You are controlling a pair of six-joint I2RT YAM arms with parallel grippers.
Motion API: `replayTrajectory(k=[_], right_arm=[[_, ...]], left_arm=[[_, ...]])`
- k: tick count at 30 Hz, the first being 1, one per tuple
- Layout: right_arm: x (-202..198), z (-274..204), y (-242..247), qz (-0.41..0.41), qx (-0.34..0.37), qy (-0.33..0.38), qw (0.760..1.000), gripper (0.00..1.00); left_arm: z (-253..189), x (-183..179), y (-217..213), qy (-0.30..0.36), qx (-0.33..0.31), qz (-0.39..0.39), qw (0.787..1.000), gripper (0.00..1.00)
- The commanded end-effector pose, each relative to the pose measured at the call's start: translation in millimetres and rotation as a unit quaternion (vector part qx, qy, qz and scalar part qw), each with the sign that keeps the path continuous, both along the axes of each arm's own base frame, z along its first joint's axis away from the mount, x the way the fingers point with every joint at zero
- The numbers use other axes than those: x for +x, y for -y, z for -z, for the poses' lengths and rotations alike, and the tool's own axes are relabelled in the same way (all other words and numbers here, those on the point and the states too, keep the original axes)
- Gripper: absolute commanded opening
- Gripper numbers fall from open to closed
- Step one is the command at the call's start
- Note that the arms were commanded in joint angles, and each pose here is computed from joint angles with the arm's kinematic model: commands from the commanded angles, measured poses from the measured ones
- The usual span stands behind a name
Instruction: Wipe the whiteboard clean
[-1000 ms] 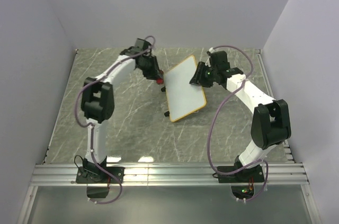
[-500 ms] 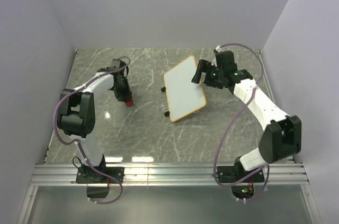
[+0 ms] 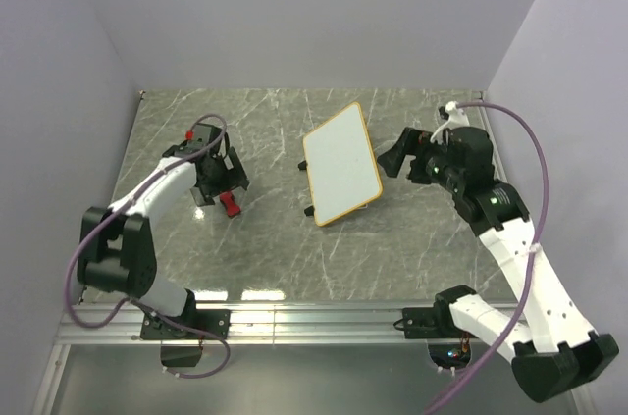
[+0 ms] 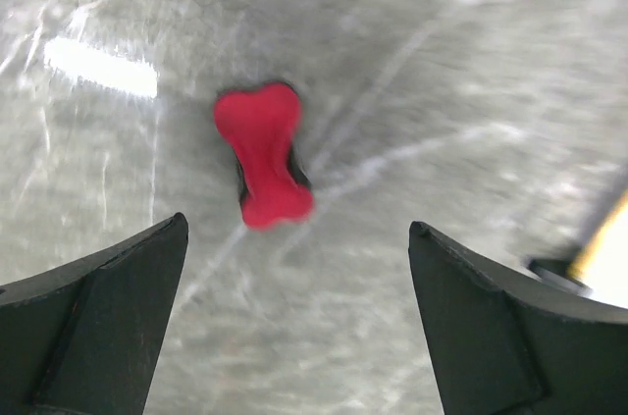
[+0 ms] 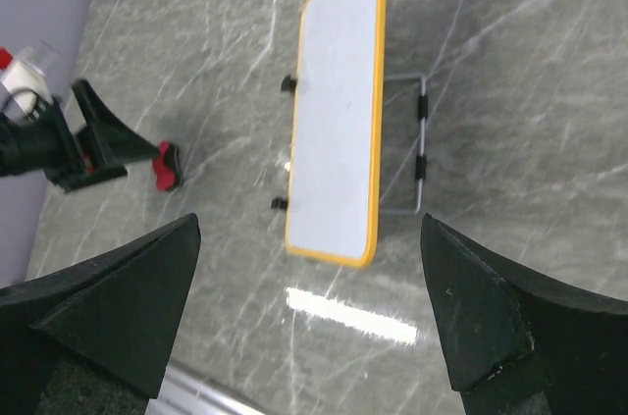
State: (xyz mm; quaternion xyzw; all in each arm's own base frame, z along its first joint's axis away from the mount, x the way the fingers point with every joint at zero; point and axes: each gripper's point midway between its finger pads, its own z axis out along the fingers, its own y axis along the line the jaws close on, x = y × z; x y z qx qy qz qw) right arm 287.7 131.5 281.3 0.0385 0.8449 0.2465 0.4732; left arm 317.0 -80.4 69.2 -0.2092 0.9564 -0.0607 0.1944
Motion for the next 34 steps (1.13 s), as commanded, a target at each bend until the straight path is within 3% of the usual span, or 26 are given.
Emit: replayTrajectory(k=[1, 5, 13, 19, 23, 27, 33, 34], right_arm=[[-22, 1, -7, -0.031, 0.025, -0.003, 0.999, 1.00], [-46, 2, -18, -0.065, 0.065, -0.010, 0.996, 0.97], [-91, 25, -33, -0.129, 0.105, -0.039, 0.985, 0.97], [-127, 55, -47, -0.169, 0.170, -0.092, 0.966, 0.98], [-136, 64, -50, -0.177, 0.194, -0.098, 0.960, 0.99], [-137, 60, -53, -0.188, 0.197, -0.091, 0.958, 1.00], [-133, 47, -53, -0.196, 0.178, -0.068, 0.962, 0.99], [-125, 42, -49, -0.175, 0.169, -0.061, 0.968, 1.00]], left_arm=[[-58, 6, 7, 0.070, -0.024, -0.036, 0.997, 0.98], [-122, -11, 21, 0.148, -0.079, -0.028, 0.986, 0.95], [-263, -35, 18, 0.284, -0.109, 0.002, 0.953, 0.95], [-329, -45, 23, 0.348, -0.147, 0.009, 0.926, 0.98], [-350, -59, 21, 0.383, -0.168, 0.004, 0.908, 1.00], [-345, -68, 20, 0.388, -0.169, 0.008, 0.906, 0.99], [-327, -63, 12, 0.387, -0.129, 0.019, 0.913, 0.99], [-327, -58, -4, 0.396, -0.095, -0.013, 0.913, 0.99]])
